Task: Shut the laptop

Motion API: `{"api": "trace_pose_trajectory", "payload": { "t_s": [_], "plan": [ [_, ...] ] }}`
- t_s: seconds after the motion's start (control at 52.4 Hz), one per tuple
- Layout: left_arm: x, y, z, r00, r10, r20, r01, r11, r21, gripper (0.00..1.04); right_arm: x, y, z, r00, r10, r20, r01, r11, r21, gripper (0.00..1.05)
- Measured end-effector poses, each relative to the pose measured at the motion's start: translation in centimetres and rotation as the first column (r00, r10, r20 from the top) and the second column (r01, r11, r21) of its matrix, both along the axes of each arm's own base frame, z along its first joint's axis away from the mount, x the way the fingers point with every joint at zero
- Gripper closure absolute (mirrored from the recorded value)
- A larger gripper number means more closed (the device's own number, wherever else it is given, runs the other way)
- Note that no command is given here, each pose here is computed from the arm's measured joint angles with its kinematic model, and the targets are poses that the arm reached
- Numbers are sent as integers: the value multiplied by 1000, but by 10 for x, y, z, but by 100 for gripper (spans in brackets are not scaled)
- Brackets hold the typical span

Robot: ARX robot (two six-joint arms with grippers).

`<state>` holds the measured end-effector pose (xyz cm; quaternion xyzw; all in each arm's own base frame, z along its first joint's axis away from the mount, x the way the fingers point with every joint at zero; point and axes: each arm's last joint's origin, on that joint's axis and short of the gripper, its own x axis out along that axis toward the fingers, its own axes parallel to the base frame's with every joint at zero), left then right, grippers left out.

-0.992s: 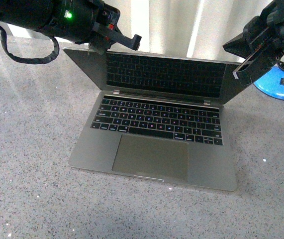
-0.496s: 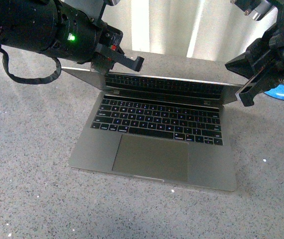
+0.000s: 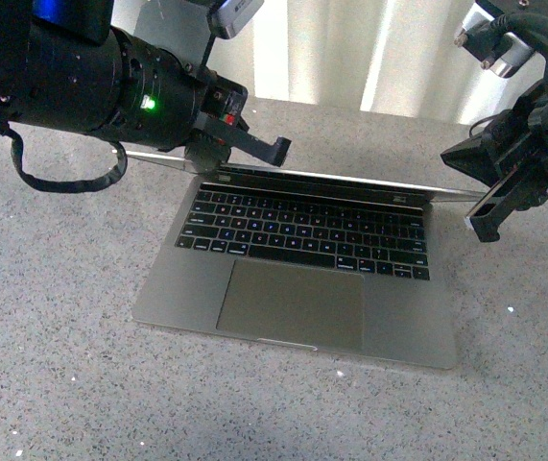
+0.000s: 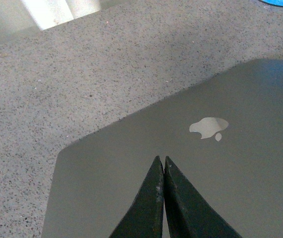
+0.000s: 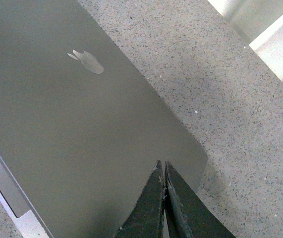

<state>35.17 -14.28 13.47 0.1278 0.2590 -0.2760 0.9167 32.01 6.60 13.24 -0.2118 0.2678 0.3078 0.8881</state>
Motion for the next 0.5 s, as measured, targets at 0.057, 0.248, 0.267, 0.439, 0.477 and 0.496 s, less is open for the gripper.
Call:
{"api": "trace_pose_trajectory", "payload": {
  "t_s": [0.057, 0.248, 0.267, 0.439, 0.477, 0.496],
  "plan": [
    [-3, -2, -2, 1000, -4, -9, 4, 1000, 0, 101, -2, -1, -2, 1000, -1, -5, 1, 1000, 0, 104],
    [-11, -4, -9, 999, 2, -35, -2, 1000, -2, 101, -6, -1, -7, 1000, -3, -15, 3, 1000, 1, 104],
    [-13, -4, -10, 999, 1, -38, -2, 1000, -3, 101, -7, -1, -7, 1000, -3, -16, 3, 1000, 2, 104],
    [-21, -7, -15, 999, 5, -53, -5, 1000, -13, 101, -10, -2, -10, 1000, -7, -20, 7, 1000, 6, 104],
    [-22, -8, -16, 999, 8, -53, -9, 1000, -13, 101, -11, -2, -11, 1000, -8, -21, 8, 1000, 6, 104],
    [-23, -8, -17, 999, 9, -54, -10, 1000, -15, 101, -12, -2, -12, 1000, -8, -22, 8, 1000, 6, 104]
  ]
}}
